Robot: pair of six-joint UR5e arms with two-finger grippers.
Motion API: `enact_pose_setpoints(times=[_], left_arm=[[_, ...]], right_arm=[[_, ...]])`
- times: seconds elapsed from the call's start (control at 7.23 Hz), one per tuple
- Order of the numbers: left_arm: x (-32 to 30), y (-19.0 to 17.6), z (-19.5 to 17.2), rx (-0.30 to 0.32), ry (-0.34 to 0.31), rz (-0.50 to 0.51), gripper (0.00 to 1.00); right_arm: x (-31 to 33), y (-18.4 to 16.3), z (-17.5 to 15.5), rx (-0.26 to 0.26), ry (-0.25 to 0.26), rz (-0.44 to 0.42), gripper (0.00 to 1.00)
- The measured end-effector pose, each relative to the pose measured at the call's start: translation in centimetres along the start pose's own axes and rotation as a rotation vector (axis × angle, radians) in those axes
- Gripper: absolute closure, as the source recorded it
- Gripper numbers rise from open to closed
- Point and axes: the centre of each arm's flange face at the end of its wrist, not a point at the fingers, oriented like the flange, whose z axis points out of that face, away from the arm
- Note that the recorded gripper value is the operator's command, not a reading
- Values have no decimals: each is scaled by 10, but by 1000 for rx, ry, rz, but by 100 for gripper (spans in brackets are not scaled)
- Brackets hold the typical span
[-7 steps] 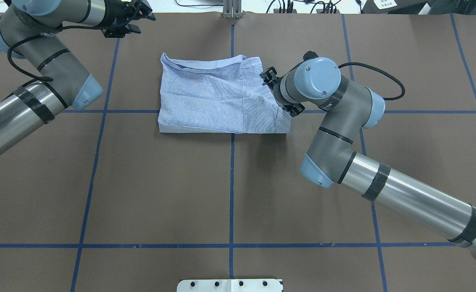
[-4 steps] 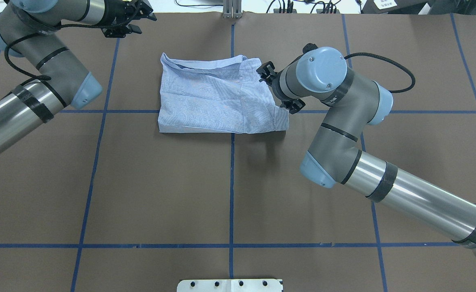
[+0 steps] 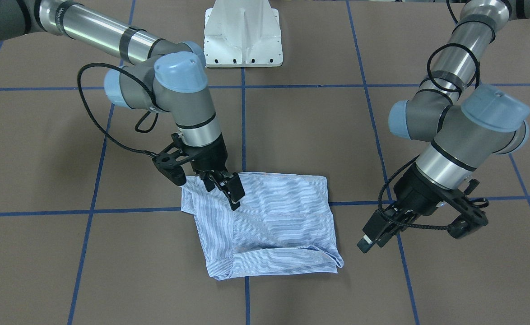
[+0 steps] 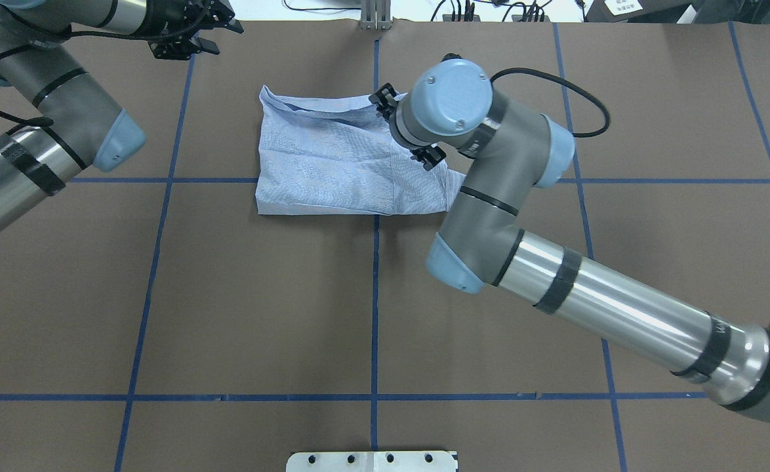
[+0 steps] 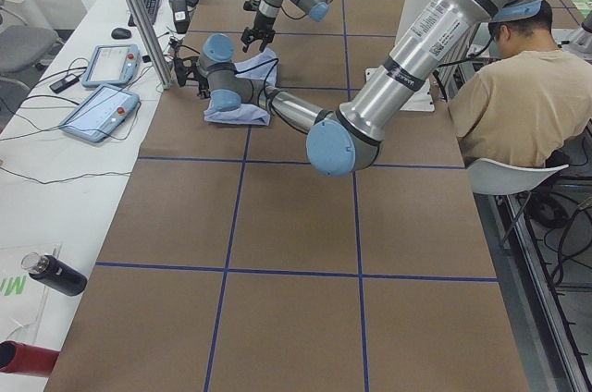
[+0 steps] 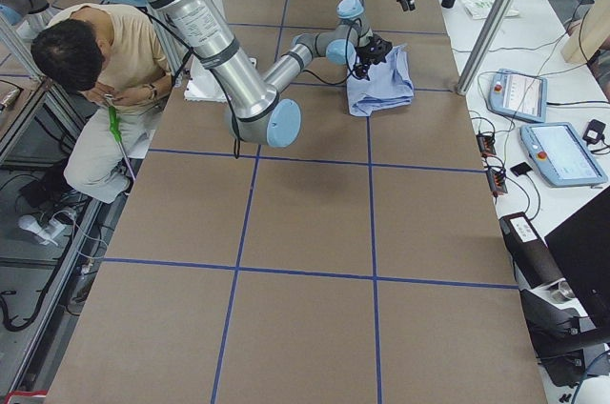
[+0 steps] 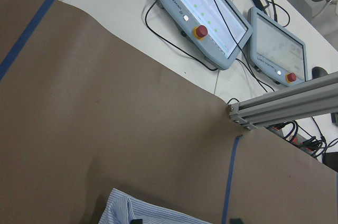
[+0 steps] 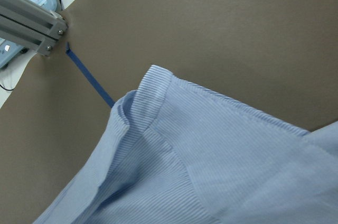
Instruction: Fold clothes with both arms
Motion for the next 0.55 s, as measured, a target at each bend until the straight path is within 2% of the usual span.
enact_pose_setpoints(times=[0.28,0.55], left_arm=[[-15,-13,-24,-17,3,39,37],[-39,-32,-55,-31,1,83,37]], right_arm=[[-33,28,27,43,1,11,100],[-58,52,57,62,9,-42,100]])
